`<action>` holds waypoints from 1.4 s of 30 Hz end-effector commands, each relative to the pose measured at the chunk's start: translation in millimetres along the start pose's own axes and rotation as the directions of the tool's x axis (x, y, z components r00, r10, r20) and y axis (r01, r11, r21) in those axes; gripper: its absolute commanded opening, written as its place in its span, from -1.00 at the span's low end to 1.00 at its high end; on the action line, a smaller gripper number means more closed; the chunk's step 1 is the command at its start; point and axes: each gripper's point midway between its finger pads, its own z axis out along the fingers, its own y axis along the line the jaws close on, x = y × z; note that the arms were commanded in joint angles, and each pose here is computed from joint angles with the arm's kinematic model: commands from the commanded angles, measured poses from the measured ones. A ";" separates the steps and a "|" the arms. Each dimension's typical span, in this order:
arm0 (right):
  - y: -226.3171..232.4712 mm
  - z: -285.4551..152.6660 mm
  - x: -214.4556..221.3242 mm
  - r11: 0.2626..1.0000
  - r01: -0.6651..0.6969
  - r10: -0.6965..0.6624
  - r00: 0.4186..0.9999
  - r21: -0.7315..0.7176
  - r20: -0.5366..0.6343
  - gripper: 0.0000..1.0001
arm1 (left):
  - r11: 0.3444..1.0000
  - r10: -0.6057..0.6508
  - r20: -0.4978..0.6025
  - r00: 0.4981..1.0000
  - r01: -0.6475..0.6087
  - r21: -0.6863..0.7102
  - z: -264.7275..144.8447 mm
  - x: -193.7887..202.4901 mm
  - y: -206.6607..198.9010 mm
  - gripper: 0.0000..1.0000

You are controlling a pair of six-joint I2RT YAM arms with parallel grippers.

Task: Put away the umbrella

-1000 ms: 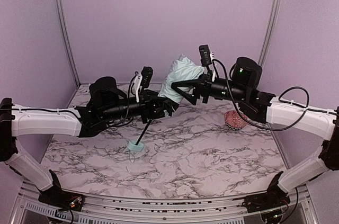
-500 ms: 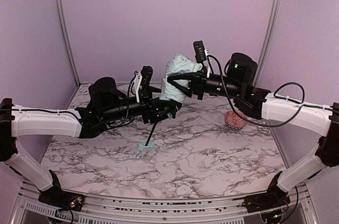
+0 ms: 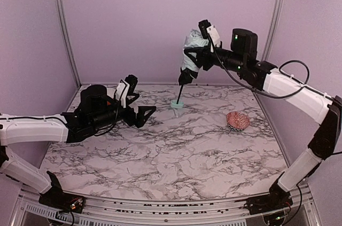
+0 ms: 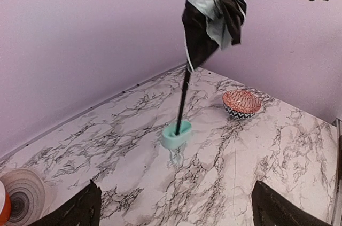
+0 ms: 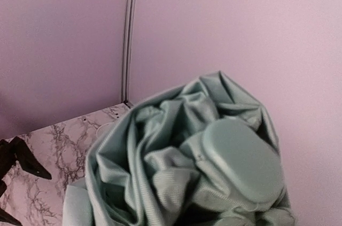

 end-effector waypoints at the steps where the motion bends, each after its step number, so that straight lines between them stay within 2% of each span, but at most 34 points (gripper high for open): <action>1: -26.4 -21.9 -147.4 0.948 0.258 -0.295 0.932 0.185 0.211 -0.88 | 0.990 0.067 -0.014 0.998 -0.068 -0.120 -12.5 -9.4 24.7 0.98; 4: -28.4 -21.3 -163.6 0.934 0.290 -0.336 0.911 0.207 0.239 -0.89 | 0.985 0.068 -0.010 0.998 -0.068 -0.157 -16.6 -12.8 33.8 0.98; 6: -28.7 -11.8 -136.5 0.945 0.264 -0.304 0.928 0.193 0.215 -0.89 | 0.984 0.063 -0.010 0.998 -0.064 -0.168 -18.0 -12.4 37.6 0.98; 9: -19.8 16.3 -29.6 0.976 0.194 -0.204 0.974 0.103 0.097 -0.88 | 0.982 0.056 -0.023 0.998 -0.060 -0.178 -17.3 -6.8 42.0 0.98; 12: 10.7 35.8 122.5 0.999 0.005 -0.010 0.995 -0.048 -0.097 -0.89 | 0.983 0.051 -0.043 0.998 -0.058 -0.174 -13.7 0.4 44.5 0.98; 15: 52.4 37.2 270.7 0.989 -0.087 0.045 0.945 -0.116 -0.325 -0.91 | 0.984 0.047 -0.059 0.997 -0.057 -0.170 -9.9 6.5 46.1 0.98; 17: 71.4 33.8 325.3 0.983 -0.068 -0.010 0.909 -0.170 -0.418 -0.92 | 0.984 0.047 -0.069 0.997 -0.058 -0.169 -7.4 9.9 46.8 0.98; 18: 73.6 35.8 339.4 0.982 -0.045 -0.041 0.893 -0.181 -0.447 -0.93 | 0.984 0.045 -0.073 0.996 -0.057 -0.169 -6.1 11.4 47.2 0.98; 19: 71.2 41.4 344.7 0.982 -0.024 -0.070 0.874 -0.186 -0.480 -0.93 | 0.984 0.045 -0.076 0.996 -0.057 -0.168 -5.1 12.7 47.3 0.98; 22: 62.7 54.3 327.3 0.982 -0.017 -0.072 0.890 -0.190 -0.450 -0.94 | 0.984 0.039 -0.082 0.996 -0.053 -0.168 -3.7 15.2 48.0 0.98; 28: 50.6 66.8 227.9 0.985 -0.024 -0.040 0.932 -0.171 -0.360 -0.91 | 0.983 0.029 -0.083 0.996 -0.043 -0.176 -6.2 16.9 49.5 0.98; 31: 69.2 57.9 181.8 0.955 -0.117 0.011 0.933 -0.273 -0.359 -0.83 | 0.978 0.026 -0.078 0.997 -0.041 -0.205 -8.2 15.1 54.3 0.98; 34: 104.5 35.7 144.5 0.857 -0.251 0.074 0.924 -0.449 -0.376 -0.81 | 0.972 0.027 -0.076 0.997 -0.044 -0.233 -9.0 12.8 59.3 0.98; 38: 130.7 7.2 118.8 0.743 -0.405 0.198 0.893 -0.533 -0.404 -0.75 | 0.971 0.021 -0.086 0.996 -0.041 -0.235 -7.1 15.5 60.1 0.98; 40: 128.0 5.8 122.9 0.738 -0.490 0.287 0.850 -0.464 -0.442 -0.73 | 0.968 0.010 -0.091 0.996 -0.032 -0.249 -6.8 17.6 62.6 0.98; 42: 121.9 8.8 134.0 0.714 -0.604 0.410 0.770 -0.354 -0.488 -0.65 | 0.961 -0.006 -0.102 0.995 -0.022 -0.274 -6.7 21.2 67.2 0.98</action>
